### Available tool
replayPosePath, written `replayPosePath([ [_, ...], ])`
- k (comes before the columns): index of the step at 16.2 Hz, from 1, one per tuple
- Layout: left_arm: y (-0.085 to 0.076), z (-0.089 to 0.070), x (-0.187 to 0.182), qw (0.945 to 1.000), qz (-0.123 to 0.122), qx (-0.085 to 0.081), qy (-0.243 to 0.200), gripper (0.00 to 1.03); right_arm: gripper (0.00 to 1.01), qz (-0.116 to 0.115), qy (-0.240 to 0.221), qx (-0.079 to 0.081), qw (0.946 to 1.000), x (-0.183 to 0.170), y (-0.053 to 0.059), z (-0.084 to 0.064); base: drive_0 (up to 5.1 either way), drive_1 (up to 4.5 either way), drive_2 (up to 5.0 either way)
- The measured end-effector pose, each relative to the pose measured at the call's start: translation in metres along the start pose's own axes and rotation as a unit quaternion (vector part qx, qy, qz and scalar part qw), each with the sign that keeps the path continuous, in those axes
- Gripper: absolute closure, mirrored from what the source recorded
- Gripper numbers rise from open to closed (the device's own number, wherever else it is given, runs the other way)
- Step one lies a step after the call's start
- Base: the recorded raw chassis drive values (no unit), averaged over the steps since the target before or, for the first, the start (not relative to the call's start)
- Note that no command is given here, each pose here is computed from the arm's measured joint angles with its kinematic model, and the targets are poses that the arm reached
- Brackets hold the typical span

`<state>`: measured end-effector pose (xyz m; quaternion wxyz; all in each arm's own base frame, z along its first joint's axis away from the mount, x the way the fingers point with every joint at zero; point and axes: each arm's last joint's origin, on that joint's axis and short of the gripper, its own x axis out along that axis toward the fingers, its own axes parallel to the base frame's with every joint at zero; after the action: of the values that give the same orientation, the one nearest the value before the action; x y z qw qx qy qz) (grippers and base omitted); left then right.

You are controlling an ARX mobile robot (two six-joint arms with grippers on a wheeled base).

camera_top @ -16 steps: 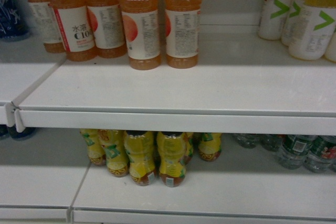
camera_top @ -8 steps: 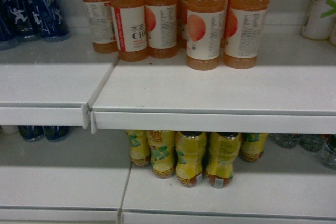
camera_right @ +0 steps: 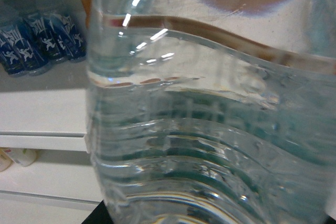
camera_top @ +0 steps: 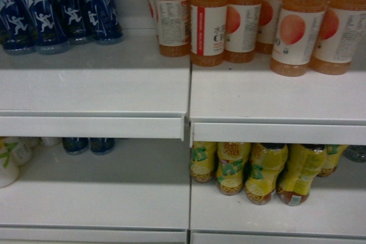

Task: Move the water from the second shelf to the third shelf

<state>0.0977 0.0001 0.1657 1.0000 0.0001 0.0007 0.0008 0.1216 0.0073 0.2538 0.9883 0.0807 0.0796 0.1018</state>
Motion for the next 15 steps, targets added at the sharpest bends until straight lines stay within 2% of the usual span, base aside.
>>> replayPosePath([
  [15, 0.0, -0.0003, 0.0, 1.0, 0.0, 0.0, 0.002, 0.05, 0.6, 0.001, 0.0, 0.0, 1.0, 0.0001, 0.0, 0.0, -4.8, 2.33, 2.3],
])
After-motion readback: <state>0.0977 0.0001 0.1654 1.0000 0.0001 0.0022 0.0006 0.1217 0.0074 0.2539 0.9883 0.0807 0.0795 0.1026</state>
